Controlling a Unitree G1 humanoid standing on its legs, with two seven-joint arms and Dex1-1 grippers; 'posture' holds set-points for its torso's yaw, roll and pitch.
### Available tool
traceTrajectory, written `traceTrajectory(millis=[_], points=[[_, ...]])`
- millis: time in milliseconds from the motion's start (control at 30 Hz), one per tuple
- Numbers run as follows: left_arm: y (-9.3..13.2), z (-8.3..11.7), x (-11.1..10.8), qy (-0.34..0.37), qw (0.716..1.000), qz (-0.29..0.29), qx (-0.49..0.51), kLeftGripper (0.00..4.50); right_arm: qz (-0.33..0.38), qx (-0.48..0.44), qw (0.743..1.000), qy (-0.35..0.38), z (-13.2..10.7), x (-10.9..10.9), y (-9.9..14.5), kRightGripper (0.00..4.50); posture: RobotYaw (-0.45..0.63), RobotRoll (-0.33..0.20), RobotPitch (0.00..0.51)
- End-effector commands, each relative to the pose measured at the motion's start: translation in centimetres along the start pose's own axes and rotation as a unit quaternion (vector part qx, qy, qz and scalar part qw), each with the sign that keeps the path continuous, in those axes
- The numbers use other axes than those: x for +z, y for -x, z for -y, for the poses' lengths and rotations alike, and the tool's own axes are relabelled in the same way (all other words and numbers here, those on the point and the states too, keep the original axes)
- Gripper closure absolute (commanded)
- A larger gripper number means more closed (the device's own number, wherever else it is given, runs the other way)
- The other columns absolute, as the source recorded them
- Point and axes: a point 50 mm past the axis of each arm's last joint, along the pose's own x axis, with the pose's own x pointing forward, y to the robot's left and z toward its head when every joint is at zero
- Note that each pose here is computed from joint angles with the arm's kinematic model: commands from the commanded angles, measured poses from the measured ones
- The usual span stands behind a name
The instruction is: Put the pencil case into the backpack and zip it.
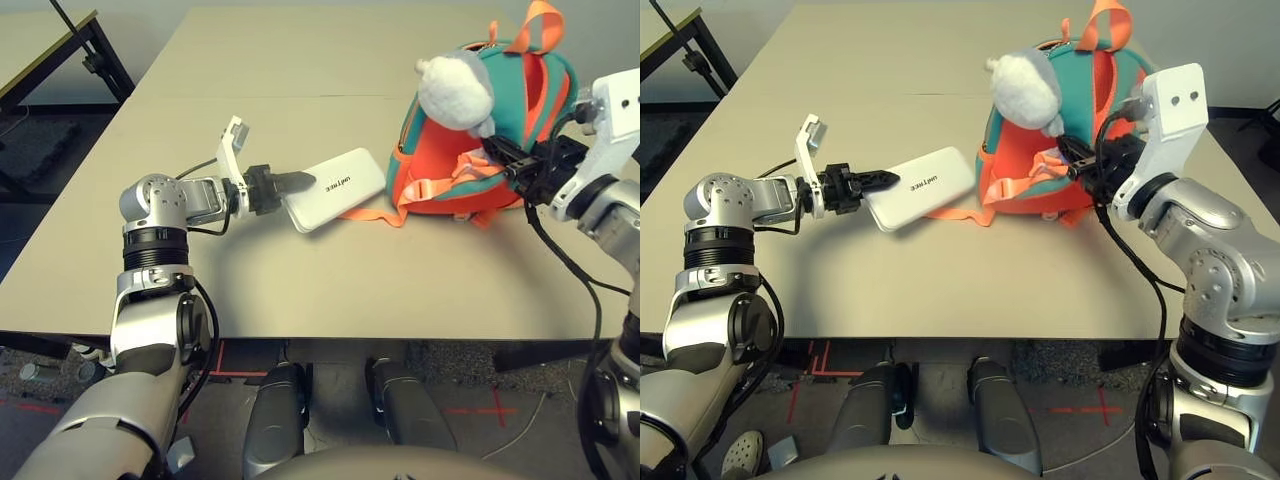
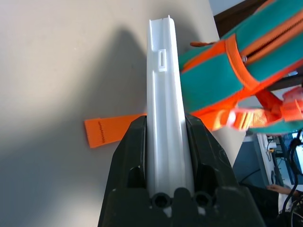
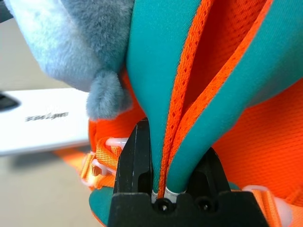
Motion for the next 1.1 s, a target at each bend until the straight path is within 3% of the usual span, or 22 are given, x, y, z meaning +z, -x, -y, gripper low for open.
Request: traceTrajectory(millis=[33, 233, 533, 767, 933, 1100], points=[[-0.2, 0.7, 0.7, -0.014, 1.000, 0.005, -0.017, 3.48, -0.004, 0.018, 1.000, -0.008, -1.1, -1.1, 0.2, 3.95, -0.26, 0.000, 0.140], [0.2, 1.4, 1.8, -0.041, 0.999, 0.013, -0.015, 3.48, -0.031, 0.005, 0.999, -0.033, -1.5, -4.8, -1.2, 3.95, -0.24, 0.000, 0.136], [4.1, 4.6, 6.7, -0.174, 0.981, 0.088, -0.024, 3.48, -0.031, -0.007, 0.999, -0.035, -0.8, -6.4, -2.8, 3.95, -0.19, 0.000, 0.135], [6.4, 8.8, 8.6, -0.293, 0.947, 0.081, -0.106, 3.48, -0.037, -0.009, 0.999, -0.035, -0.4, -7.1, -3.1, 3.95, -0.19, 0.000, 0.142], [6.5, 11.0, 8.5, -0.330, 0.927, 0.050, -0.174, 3.48, -0.040, -0.011, 0.998, -0.039, -0.4, -7.7, -3.4, 3.95, -0.19, 0.000, 0.146], [4.8, 10.7, 8.4, -0.341, 0.924, 0.031, -0.169, 3.48, -0.033, -0.012, 0.998, -0.044, -0.5, -7.5, -3.6, 3.95, -0.20, 0.000, 0.151]])
